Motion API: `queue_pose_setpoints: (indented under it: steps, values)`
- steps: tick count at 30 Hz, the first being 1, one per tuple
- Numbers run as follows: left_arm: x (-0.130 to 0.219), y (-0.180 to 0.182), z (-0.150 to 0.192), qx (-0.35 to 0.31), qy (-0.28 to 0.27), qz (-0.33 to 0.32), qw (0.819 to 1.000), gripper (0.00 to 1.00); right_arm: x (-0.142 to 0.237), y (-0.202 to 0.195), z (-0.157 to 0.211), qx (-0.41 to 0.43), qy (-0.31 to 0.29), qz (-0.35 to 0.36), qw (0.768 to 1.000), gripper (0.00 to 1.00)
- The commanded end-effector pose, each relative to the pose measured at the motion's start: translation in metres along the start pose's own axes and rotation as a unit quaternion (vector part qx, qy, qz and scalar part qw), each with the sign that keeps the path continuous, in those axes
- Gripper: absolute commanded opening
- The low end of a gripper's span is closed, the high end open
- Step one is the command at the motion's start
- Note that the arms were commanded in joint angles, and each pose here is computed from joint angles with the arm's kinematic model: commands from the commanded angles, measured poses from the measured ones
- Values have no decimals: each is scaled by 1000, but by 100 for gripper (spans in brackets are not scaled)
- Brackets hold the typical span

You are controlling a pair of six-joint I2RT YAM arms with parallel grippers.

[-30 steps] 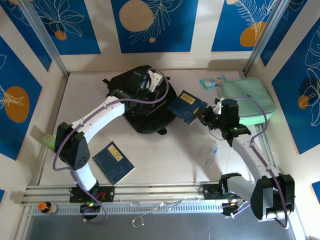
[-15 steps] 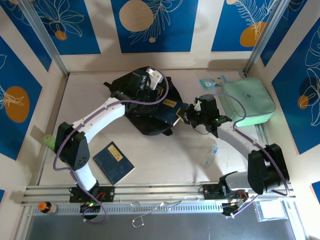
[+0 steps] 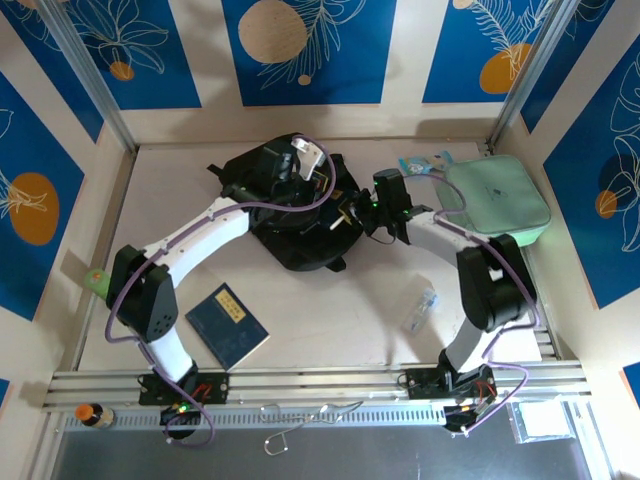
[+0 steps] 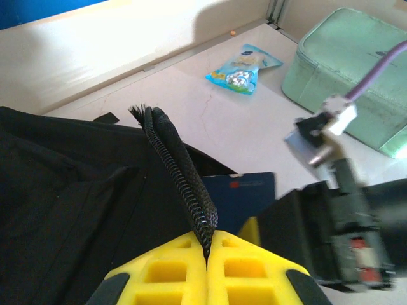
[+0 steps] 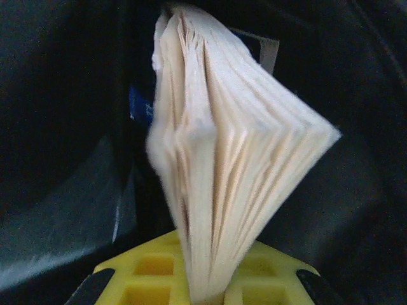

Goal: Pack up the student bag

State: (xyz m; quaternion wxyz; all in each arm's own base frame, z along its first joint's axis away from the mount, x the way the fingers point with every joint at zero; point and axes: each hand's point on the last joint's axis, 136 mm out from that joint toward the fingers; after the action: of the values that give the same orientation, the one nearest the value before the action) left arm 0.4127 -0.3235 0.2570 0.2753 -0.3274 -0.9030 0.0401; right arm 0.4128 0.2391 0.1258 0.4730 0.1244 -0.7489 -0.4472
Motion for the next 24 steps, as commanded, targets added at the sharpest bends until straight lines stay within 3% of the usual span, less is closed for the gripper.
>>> queue_pose_setpoints:
  steps: [1,9,14,19,24]
  values:
    - [25,-21,-39,-2,-66,36,997,0,-22,9,-10,-6,-13,6,1000,3]
    - [28,-23,-41,10,-69,40,997,0,-83,-8,-8,-41,2,55,998,6]
    - [25,-18,-40,13,-68,30,997,0,-100,-15,-3,-45,20,54,997,17]
    - [20,-13,-38,19,-65,18,998,0,-82,-7,-1,-30,26,49,998,42]
    - [15,-3,-28,30,-50,5,998,0,-30,2,10,-6,29,9,1000,56]
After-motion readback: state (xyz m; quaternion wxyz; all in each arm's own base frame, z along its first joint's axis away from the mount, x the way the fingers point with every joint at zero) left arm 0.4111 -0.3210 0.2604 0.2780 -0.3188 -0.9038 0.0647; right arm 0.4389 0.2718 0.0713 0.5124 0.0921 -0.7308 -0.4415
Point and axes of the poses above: each hand's point on the last joint's axis, 136 mm out from that joint toward the fingers, its own x axis back along the fingers, its own y axis along the line the jaws close on, z = x × y, and after that the axes turned 10 degrees about x, right-handed
